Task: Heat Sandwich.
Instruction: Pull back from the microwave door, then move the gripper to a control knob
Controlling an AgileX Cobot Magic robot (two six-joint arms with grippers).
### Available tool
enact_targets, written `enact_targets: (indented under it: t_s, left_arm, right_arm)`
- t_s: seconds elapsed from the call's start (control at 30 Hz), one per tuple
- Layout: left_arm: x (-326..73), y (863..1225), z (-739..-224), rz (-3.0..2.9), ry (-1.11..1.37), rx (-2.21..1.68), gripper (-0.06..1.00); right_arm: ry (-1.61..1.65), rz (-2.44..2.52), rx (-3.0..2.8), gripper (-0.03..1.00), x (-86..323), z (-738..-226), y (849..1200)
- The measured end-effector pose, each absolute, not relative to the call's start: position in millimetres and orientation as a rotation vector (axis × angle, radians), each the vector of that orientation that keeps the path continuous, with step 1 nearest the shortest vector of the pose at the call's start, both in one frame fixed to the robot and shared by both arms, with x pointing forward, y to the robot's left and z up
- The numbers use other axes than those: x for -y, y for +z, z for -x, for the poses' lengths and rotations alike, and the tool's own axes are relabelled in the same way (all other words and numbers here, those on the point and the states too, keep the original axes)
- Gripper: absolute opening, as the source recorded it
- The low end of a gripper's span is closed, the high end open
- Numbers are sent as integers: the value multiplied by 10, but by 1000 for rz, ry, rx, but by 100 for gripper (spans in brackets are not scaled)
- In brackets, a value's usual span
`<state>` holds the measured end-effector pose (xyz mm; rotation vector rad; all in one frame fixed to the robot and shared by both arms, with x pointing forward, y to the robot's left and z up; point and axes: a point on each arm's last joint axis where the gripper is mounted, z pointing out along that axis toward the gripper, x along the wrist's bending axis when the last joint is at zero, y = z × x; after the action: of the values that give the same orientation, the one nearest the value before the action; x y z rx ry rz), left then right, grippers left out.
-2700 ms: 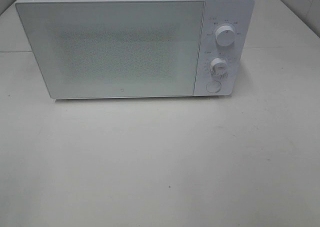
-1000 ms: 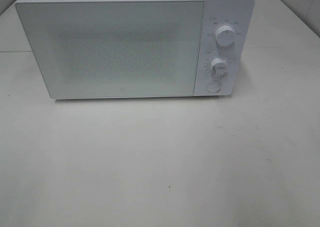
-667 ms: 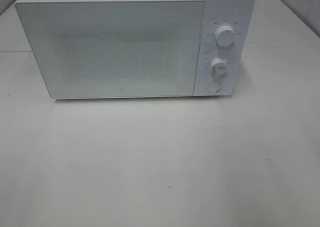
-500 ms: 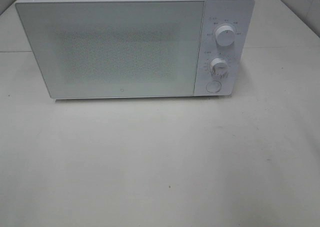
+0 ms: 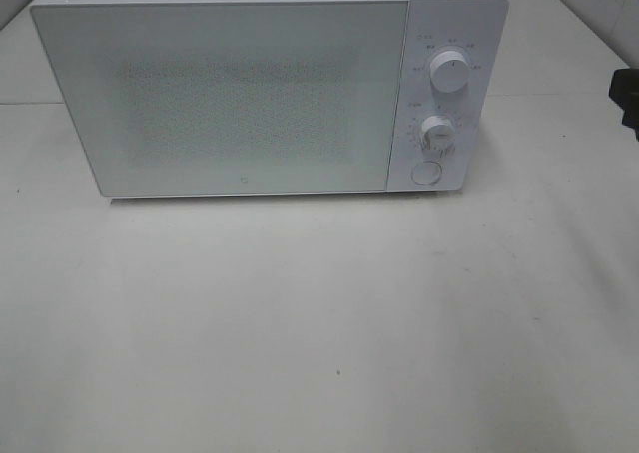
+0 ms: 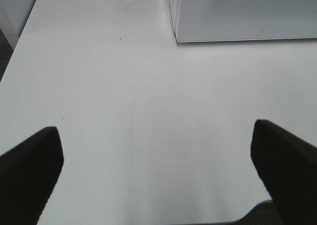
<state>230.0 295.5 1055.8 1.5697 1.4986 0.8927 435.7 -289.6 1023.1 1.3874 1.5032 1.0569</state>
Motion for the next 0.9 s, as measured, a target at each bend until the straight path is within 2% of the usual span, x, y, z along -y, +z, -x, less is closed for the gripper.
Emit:
enact_targets:
  t_s: [0.33, 0.9]
  left_arm:
    - [-2955, 10558, -2300, -1570, 893, -1499, 97]
    - [-2955, 10558, -2300, -1570, 893, -1499, 97]
  right_arm:
    - [1080, -1367, -1460, 76, 2876, -4502, 9947]
    - [1108, -1271, -1395, 76, 2360, -4616, 9599]
